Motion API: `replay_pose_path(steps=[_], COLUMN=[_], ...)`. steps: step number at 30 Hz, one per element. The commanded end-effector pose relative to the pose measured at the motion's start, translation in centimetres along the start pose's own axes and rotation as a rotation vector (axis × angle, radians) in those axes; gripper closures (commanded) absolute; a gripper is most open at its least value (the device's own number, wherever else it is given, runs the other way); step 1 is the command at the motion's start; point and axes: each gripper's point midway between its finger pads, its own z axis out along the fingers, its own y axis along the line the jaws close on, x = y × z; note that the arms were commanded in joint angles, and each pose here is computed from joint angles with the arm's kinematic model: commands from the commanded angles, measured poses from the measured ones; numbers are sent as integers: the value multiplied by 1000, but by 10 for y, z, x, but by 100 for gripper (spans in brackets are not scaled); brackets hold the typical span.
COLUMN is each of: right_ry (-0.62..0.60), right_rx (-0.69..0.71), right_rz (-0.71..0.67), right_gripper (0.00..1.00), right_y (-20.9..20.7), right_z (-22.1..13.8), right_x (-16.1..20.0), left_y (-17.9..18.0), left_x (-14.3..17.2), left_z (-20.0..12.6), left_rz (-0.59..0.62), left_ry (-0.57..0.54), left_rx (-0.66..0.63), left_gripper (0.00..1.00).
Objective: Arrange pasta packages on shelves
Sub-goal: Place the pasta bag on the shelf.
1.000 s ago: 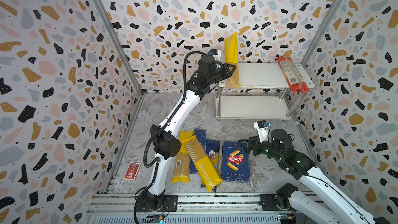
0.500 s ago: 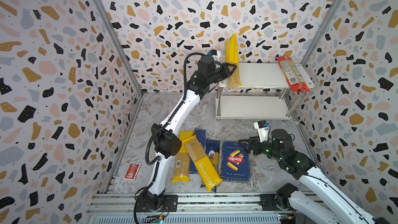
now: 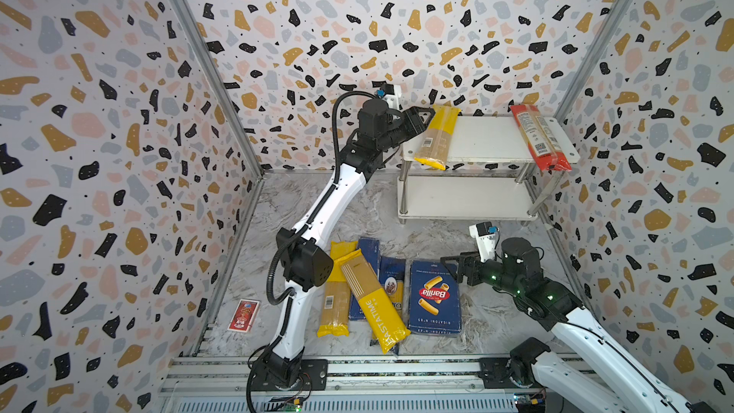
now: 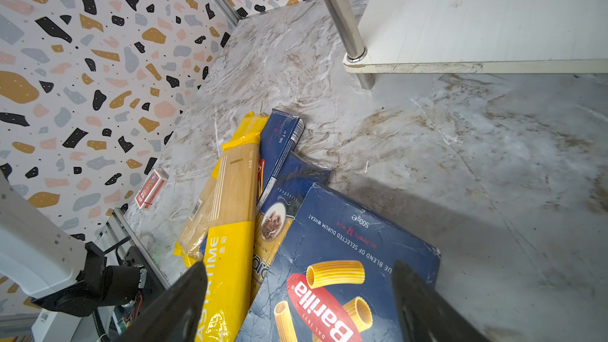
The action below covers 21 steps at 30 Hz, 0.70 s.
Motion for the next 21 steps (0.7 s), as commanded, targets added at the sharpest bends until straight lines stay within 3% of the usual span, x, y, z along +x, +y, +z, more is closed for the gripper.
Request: replay_pose_path(steps=[1, 11, 21], right_ry=[-9, -13, -23], right_rx=[-13, -17, -32], right_rz=[2, 13, 26], right_gripper=[13, 13, 12], right_y=[2, 1, 4], right_z=[-1, -4, -11], right_x=[-2, 1, 2], left_y=[-49, -43, -11], left_x=[-25, -7, 23], left_z=[-19, -32, -56], left_rz=[73, 92, 211], left_ry=[-61, 3, 64], left_rx=[119, 67, -155], left_gripper=[46, 45, 38])
